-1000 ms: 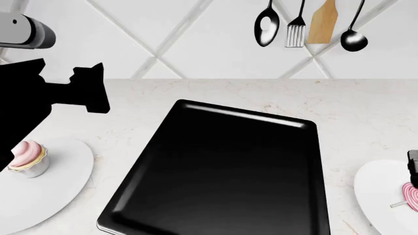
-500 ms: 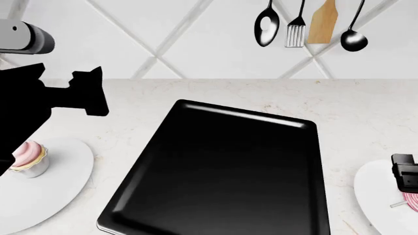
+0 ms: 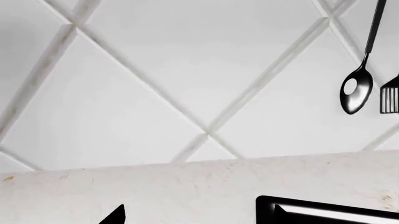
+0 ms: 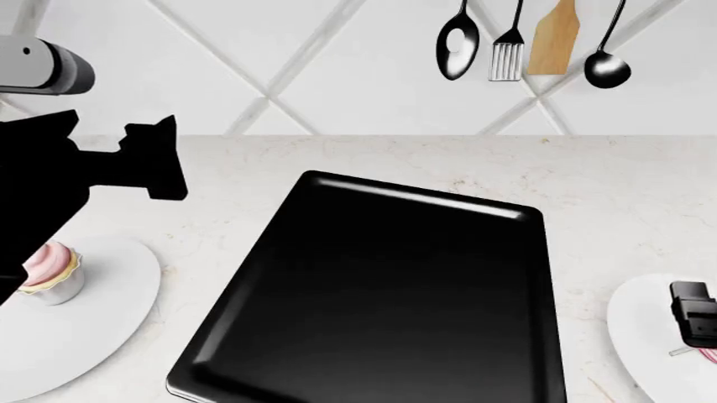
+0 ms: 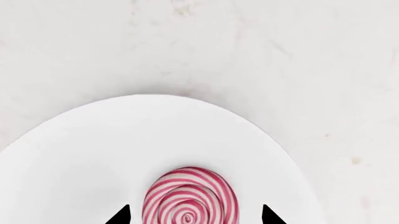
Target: Move the dessert items from the plate to the tray.
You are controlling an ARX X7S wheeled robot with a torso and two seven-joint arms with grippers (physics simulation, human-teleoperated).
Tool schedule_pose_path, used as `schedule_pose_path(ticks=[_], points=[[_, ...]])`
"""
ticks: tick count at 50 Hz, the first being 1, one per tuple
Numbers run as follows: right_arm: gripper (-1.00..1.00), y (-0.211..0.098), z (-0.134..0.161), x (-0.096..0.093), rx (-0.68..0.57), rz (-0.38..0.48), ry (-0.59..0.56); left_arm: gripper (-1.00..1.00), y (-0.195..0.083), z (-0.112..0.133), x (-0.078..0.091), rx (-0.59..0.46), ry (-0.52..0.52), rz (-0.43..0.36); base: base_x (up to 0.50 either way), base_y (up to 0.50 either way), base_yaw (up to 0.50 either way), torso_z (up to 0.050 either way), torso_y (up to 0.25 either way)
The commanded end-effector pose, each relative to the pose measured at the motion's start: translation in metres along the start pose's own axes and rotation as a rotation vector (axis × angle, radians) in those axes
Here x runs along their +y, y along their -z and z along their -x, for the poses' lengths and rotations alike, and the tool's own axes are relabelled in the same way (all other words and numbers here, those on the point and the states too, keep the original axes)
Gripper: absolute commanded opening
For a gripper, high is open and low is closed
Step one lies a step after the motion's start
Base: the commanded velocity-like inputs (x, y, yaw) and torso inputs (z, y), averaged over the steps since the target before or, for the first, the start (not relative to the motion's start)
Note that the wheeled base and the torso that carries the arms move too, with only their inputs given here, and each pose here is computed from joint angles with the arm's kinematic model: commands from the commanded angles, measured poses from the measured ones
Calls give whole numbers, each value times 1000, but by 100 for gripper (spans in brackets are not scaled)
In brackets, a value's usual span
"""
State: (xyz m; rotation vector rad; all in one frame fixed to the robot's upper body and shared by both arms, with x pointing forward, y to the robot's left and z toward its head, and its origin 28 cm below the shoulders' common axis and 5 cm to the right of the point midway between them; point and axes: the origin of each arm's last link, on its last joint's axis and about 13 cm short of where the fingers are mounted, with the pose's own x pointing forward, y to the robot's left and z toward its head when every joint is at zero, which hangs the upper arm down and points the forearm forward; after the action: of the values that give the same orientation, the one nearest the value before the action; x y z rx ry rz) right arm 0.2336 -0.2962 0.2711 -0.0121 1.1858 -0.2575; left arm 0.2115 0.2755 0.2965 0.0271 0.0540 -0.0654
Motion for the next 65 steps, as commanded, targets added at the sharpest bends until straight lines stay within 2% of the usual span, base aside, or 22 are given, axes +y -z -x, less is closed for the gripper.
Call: schedule_pose_path(ticks=[1,12,13,29,43,49,65], points=[[100,4,-7,1,8,3,-3,100,1,0,0,3,-1,1,0,0,0,0,0],[100,3,-10,4,10,11,-10,100,3,0,1,6,-6,4,0,0,0,0,0],[-100,3,-10,4,9,12,-9,100,3,0,1,6,-7,4,0,0,0,0,0],[-100,-3,18,-2,-48,16,-11,100,4,0,1,4,-12,5,0,0,0,0,0],[-100,-18,84,-13,-211,33,3,100,1,-2,0,1,0,-1,0,0,0,0,0],[-100,-29,106,-1,-278,99,-25,100,0,-3,-3,1,4,-4,0,0,0,0,0],[-100,-50,122,50,-353,325,-137,100,-1,-1,-2,-2,2,-6,0,0,0,0,0]])
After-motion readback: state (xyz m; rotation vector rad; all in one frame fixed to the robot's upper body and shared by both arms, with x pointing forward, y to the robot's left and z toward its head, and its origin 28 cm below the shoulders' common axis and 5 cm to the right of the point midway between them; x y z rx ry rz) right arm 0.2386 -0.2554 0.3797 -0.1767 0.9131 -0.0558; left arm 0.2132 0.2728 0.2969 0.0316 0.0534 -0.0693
